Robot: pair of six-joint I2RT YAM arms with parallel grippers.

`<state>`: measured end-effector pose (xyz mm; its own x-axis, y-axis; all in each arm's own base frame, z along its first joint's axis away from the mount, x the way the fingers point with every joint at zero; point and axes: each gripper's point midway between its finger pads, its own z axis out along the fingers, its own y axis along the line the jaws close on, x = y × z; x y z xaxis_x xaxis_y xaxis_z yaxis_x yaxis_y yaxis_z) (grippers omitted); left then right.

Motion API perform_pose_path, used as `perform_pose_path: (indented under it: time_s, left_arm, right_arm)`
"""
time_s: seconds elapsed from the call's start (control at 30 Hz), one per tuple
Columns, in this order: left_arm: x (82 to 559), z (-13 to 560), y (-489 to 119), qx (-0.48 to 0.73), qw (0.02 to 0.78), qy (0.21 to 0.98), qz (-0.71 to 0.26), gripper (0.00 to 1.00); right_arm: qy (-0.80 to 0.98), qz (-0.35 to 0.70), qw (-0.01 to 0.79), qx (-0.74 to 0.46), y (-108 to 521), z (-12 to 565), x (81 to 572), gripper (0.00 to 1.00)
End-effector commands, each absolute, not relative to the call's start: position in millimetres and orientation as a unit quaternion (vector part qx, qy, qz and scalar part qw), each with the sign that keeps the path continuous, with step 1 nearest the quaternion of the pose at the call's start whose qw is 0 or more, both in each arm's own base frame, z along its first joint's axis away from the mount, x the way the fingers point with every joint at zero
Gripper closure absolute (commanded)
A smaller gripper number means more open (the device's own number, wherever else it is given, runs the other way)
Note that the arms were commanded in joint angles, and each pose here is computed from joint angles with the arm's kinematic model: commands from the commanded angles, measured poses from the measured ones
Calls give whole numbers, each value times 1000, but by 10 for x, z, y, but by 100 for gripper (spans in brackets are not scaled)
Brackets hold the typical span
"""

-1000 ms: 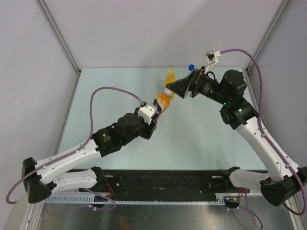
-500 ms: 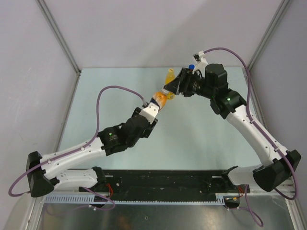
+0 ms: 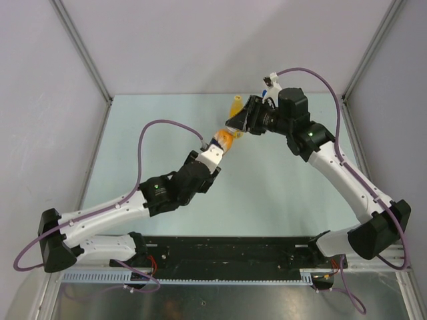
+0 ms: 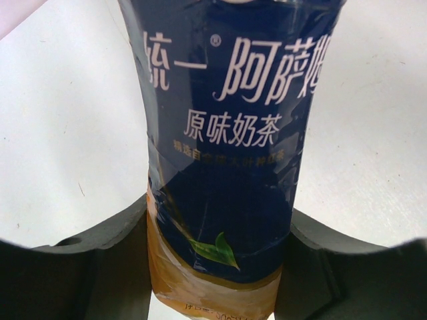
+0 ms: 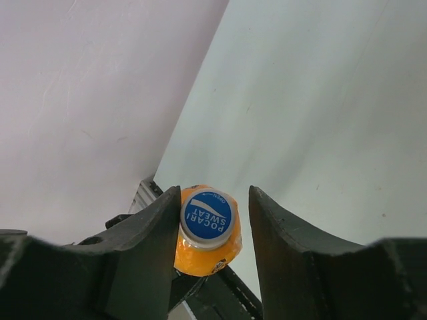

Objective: Unscrew the bottle caps

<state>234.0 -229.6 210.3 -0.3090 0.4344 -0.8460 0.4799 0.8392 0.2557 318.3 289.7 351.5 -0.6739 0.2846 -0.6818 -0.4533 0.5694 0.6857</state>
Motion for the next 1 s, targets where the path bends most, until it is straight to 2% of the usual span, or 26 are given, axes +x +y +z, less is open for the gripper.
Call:
perform_pose_path:
  time_s: [0.0, 0.27, 0.33, 0.6, 0.97]
  left_arm:
    - [2386, 2328, -2352, 260, 538, 801, -30, 100]
    - [2371, 2264, -2366, 263, 530, 806, -28, 100]
    - [2366, 2256, -2366, 263, 529, 806, -29, 100]
    - [2338, 2321, -2433, 263, 530, 804, -54, 100]
    - [2140, 2562, -2781, 311, 536, 766, -169, 100]
  right_arm:
    - [770, 489, 405, -61, 2976, 3760, 3154, 56]
    - [767, 497, 401, -63, 2997, 3783, 3136, 94]
    - [765, 500, 400, -67, 3005, 3789, 3127, 98]
    - [738, 519, 412, -127, 3050, 3881, 2976, 100]
    - [668, 553, 441, -233, 2928, 4137, 2619, 100]
